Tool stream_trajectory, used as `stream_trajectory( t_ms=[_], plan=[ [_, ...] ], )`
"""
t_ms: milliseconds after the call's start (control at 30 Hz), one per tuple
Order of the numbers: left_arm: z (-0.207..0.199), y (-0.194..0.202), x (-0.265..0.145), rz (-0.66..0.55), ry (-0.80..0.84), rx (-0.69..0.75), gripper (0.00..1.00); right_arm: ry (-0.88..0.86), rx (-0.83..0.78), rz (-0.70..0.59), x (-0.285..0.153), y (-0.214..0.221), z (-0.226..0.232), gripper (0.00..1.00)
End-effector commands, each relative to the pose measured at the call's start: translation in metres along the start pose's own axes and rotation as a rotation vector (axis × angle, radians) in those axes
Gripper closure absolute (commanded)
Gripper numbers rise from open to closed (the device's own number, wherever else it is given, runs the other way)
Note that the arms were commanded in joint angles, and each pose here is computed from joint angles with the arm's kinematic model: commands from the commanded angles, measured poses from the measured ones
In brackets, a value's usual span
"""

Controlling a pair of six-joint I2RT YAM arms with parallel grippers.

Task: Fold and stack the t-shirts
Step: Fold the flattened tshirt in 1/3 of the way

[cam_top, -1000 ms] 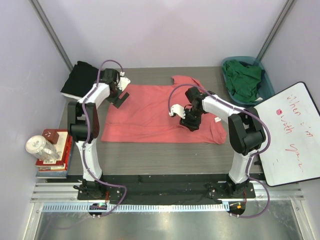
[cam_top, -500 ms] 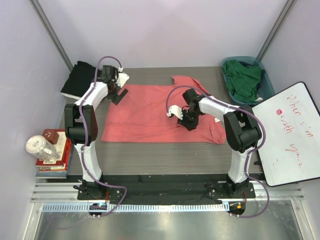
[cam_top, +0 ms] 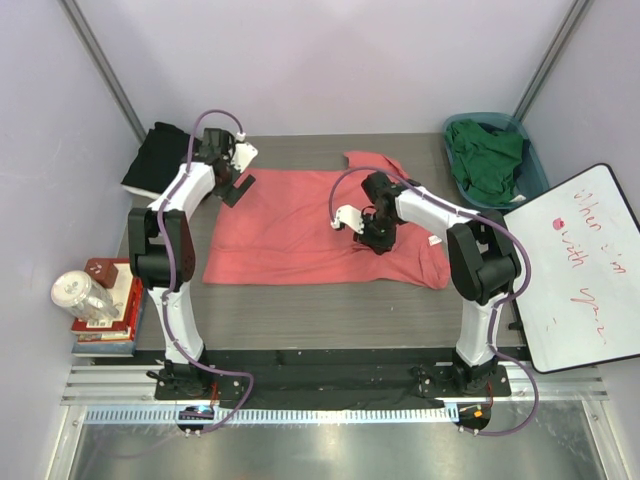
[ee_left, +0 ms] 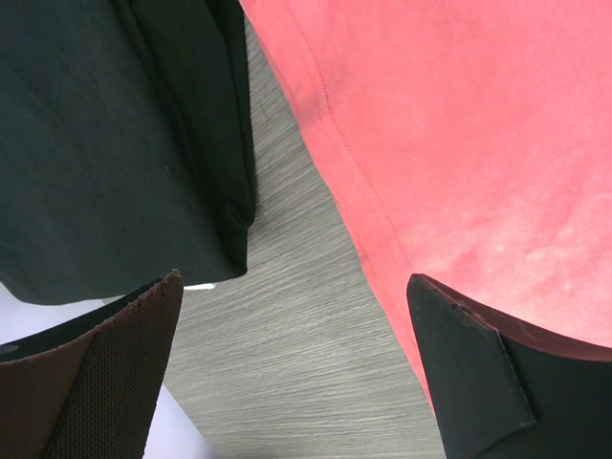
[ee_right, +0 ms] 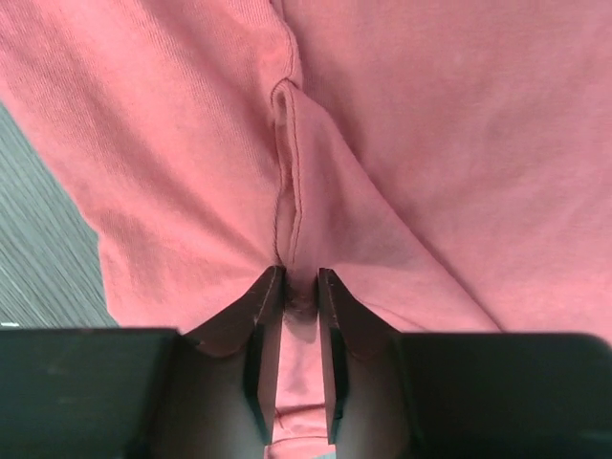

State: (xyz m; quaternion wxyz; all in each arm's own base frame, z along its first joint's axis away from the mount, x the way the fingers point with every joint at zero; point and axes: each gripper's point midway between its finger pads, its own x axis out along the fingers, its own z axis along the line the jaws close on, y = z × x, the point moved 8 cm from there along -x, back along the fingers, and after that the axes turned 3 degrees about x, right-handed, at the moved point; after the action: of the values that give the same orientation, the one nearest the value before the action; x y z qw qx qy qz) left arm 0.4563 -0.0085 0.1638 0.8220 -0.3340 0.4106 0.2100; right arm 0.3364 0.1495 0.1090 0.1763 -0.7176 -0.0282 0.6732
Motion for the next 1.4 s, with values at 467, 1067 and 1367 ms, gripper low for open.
stream_trajectory(
  t_ms=[467, 1067, 1367],
  plan=[
    [0.016, -0.017, -0.01, -0.081, -0.036, -0.028, 0.0, 0.031, -0.075, 0.018, -0.018, -0.013, -0.01, 0.95],
    [0.014, -0.018, -0.003, -0.079, -0.022, -0.048, 0.0, 0.159, -0.176, 0.003, -0.006, -0.052, -0.054, 0.92],
    [0.011, -0.018, 0.0, -0.076, -0.012, -0.053, 0.0, 0.233, -0.191, -0.028, -0.004, -0.067, -0.063, 0.85]
  ],
)
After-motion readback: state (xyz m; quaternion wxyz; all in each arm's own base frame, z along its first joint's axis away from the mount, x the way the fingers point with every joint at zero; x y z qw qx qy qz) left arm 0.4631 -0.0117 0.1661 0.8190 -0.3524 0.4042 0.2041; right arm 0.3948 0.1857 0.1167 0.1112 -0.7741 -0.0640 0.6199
